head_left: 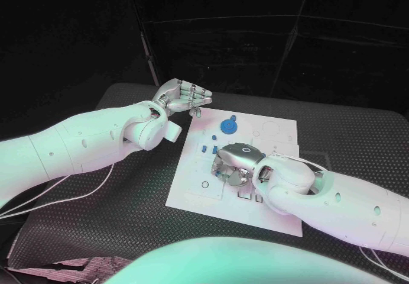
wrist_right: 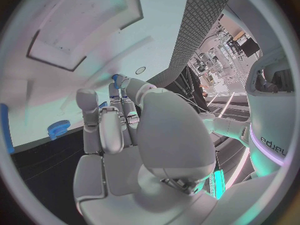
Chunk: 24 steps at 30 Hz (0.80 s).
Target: Assemble the parts on the task board
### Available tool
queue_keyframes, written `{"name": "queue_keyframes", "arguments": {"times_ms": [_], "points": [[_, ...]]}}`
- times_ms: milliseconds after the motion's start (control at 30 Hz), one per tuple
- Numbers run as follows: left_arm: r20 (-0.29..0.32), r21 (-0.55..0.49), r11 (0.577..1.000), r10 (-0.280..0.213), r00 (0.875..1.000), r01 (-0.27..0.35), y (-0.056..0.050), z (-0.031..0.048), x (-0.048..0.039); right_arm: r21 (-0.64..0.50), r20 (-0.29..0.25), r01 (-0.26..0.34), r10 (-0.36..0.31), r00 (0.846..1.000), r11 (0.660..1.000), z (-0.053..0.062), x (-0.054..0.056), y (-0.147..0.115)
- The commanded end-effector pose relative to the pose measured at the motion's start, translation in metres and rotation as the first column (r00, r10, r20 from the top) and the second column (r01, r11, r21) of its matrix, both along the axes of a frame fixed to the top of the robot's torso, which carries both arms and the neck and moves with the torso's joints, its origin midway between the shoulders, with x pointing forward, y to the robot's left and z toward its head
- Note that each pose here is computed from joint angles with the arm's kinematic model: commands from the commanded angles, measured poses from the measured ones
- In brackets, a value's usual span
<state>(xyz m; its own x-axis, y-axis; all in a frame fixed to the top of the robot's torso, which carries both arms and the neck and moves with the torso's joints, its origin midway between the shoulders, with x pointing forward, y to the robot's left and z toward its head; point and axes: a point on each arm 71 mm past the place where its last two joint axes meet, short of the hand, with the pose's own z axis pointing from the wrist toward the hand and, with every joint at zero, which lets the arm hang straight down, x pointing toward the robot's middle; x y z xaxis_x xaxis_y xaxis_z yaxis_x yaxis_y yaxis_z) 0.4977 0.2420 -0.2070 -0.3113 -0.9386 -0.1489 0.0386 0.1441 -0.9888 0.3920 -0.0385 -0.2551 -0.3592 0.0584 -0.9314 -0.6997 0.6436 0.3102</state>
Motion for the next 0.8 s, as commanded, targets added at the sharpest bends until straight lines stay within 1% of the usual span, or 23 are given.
{"name": "queue_keyframes", "arguments": {"times_ms": [33, 300, 500, 667, 800], "points": [[0.002, -0.007, 1.000, -0.008, 1.000, 0.008, -0.001, 0.0017, 0.0001, -0.069, 0.005, -0.001, 0.001, 1.000, 0.998, -0.007, -0.001, 0.000], [0.001, -0.007, 1.000, -0.008, 1.000, 0.008, 0.000, 0.0016, 0.0001, -0.083, 0.009, -0.001, 0.002, 1.000, 0.997, -0.009, -0.001, 0.000], [0.000, -0.007, 1.000, -0.008, 1.000, 0.008, 0.000, 0.0015, 0.0001, -0.050, 0.029, 0.002, 0.000, 1.000, 0.999, -0.007, 0.000, -0.001], [-0.001, -0.006, 1.000, -0.007, 1.000, 0.007, 0.000, 0.0013, 0.0002, 0.006, 0.060, 0.005, -0.006, 0.998, 1.000, -0.001, -0.002, -0.006], [-0.002, -0.005, 1.000, -0.006, 1.000, 0.006, 0.001, 0.0012, 0.0002, 0.061, 0.086, 0.009, -0.014, 0.996, 0.998, 0.006, -0.007, -0.016]]}}
